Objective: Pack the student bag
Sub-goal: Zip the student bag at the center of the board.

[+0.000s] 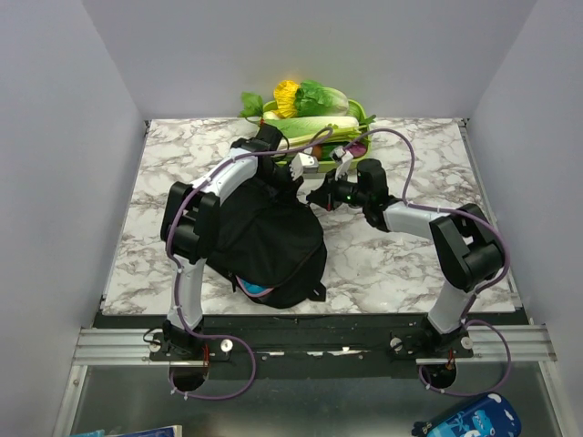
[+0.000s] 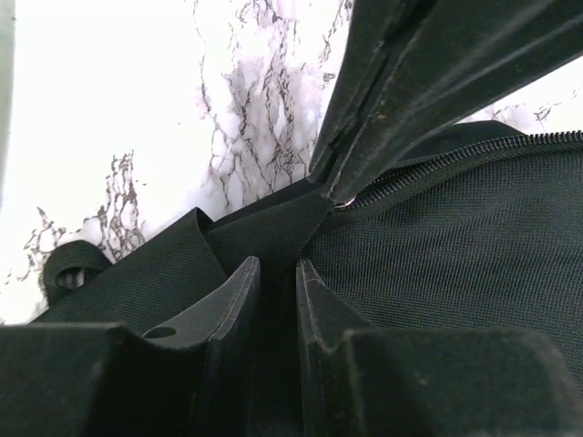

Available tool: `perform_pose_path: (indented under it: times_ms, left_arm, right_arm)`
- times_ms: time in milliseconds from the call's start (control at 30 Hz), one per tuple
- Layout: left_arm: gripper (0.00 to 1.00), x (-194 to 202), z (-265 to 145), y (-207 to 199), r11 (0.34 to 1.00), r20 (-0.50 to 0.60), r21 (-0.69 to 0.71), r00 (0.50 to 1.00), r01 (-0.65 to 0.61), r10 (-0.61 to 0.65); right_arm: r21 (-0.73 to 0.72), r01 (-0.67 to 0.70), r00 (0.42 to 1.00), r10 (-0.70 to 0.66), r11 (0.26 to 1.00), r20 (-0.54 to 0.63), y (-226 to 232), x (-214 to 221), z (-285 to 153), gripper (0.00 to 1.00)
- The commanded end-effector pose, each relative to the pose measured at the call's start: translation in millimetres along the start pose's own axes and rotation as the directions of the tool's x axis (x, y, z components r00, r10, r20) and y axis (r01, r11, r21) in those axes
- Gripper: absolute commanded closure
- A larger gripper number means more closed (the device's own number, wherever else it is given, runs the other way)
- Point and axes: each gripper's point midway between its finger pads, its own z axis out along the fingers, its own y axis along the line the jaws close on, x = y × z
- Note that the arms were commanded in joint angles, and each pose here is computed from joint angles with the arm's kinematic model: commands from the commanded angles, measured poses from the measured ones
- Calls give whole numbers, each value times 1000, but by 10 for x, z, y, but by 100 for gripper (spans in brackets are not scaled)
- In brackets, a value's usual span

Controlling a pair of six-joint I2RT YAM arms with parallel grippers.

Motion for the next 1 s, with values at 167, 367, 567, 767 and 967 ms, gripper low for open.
perform_pose_path:
  times_ms: [167,367,567,767,967]
  left_arm:
    - [85,79,128,75,999,-7,21,999,49,-49]
    - [100,65,-39,443,975,18,-193,994,113,-112]
    - [100,289,-397,776,912,46,-344,974,225,-223]
    - [100,574,-667,770,869,43,-416,961,268,-275]
    - [100,744,-855,645,837,48,-458,948,300,-314]
  right_arm:
    - [44,46,993,-50,998,104,-40,-448,-106,99]
    - [154,17,997,-27,988,67,-216,-385,-172,99]
    - [251,0,997,-19,968,72,-315,-464,-281,99]
    - [291,-12,997,-8,957,70,-322,-529,-362,99]
    - [287,-23,999,9,958,51,-283,-449,-418,99]
